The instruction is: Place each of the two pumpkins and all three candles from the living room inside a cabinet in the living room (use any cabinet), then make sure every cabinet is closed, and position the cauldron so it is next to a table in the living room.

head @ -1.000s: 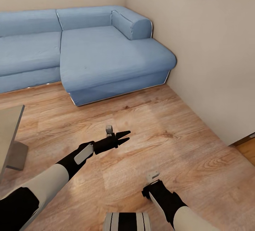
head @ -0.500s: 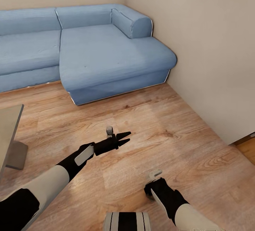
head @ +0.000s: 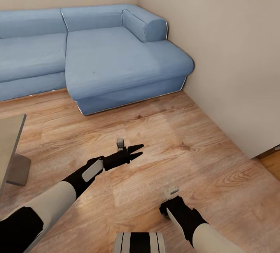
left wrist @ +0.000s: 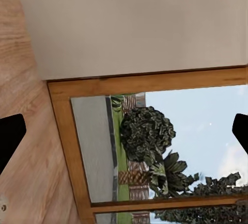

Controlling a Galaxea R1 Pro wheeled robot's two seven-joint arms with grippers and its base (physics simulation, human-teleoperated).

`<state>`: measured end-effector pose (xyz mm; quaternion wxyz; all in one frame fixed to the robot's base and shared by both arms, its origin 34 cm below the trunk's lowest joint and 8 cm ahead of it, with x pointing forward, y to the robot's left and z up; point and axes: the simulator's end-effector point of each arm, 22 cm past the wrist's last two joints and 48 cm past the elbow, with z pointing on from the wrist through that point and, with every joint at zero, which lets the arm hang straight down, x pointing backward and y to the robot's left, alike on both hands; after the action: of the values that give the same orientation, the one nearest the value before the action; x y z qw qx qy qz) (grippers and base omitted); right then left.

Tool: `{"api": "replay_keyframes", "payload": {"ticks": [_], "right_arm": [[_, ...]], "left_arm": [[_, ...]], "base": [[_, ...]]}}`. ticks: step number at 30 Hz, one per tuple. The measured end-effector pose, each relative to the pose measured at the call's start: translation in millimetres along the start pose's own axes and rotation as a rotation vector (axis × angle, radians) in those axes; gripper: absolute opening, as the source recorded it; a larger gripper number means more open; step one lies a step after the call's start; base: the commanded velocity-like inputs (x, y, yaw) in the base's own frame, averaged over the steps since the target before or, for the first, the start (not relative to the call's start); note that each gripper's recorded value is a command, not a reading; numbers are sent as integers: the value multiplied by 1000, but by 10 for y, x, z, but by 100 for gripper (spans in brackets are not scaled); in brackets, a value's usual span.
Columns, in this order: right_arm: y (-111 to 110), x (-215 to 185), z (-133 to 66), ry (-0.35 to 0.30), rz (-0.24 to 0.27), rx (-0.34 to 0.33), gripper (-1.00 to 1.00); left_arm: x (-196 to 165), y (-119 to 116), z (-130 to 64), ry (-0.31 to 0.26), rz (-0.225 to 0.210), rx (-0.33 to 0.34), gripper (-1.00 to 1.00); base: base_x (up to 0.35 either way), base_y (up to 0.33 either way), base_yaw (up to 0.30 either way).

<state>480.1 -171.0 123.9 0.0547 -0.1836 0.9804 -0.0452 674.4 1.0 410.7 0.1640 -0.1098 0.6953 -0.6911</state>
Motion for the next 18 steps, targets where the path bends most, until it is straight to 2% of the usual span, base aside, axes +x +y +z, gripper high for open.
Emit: {"api": "replay_keyframes", "payload": {"ticks": [5,9,13,14,18], "right_arm": [[36,80,75,19,-1,-7,100],[16,133,131,32,-30,8,100],[59,165,160,39,-17,-7,100],[62,166,160,39,-16,-8,-100],[80,163,157,40,-13,-13,-100]], "left_arm": [[29,122,-7,0,-19,-7,100],[56,220,-16,0,-35,-13,100],[67,269,-19,1,-42,-16,100],[67,269,-19,1,-42,-16,100],[65,268,-18,1,-42,-15,100]], "base": [[0,0,0],[0,0,0],[0,0,0],[0,0,0],[0,0,0]]}}
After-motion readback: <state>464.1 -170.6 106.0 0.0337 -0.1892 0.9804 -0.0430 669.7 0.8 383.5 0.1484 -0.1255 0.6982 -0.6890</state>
